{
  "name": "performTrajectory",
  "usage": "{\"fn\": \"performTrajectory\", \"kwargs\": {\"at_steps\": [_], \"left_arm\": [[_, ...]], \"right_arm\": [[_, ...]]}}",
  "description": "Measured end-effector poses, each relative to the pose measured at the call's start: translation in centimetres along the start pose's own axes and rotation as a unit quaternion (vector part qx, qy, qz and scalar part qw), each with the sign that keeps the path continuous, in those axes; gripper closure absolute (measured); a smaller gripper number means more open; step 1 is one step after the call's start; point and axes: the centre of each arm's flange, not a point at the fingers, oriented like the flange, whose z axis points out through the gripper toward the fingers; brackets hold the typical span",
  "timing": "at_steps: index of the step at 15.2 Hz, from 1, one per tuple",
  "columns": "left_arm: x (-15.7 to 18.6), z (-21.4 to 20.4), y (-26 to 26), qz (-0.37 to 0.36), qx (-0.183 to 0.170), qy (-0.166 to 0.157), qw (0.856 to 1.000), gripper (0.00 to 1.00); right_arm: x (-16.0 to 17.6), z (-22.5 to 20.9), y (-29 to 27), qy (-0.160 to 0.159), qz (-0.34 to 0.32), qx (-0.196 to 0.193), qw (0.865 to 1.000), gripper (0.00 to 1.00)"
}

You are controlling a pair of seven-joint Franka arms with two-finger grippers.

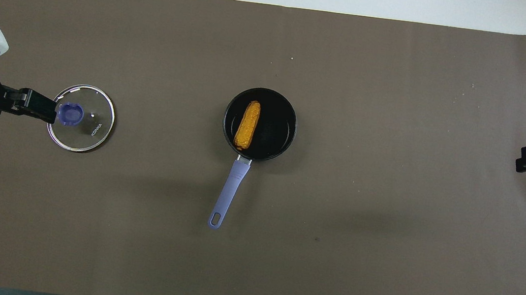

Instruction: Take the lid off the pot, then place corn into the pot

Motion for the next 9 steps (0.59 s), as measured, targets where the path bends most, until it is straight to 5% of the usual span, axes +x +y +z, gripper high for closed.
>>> {"fn": "performTrajectory", "kwargs": {"at_steps": [9], "left_arm": [[-0.1, -0.2, 0.0, -0.006, 0.0, 0.002, 1.0, 0.0]], "right_arm": [[-0.1, 0.0, 2.0, 0.0, 0.018, 0.002, 1.0, 0.0]]}}
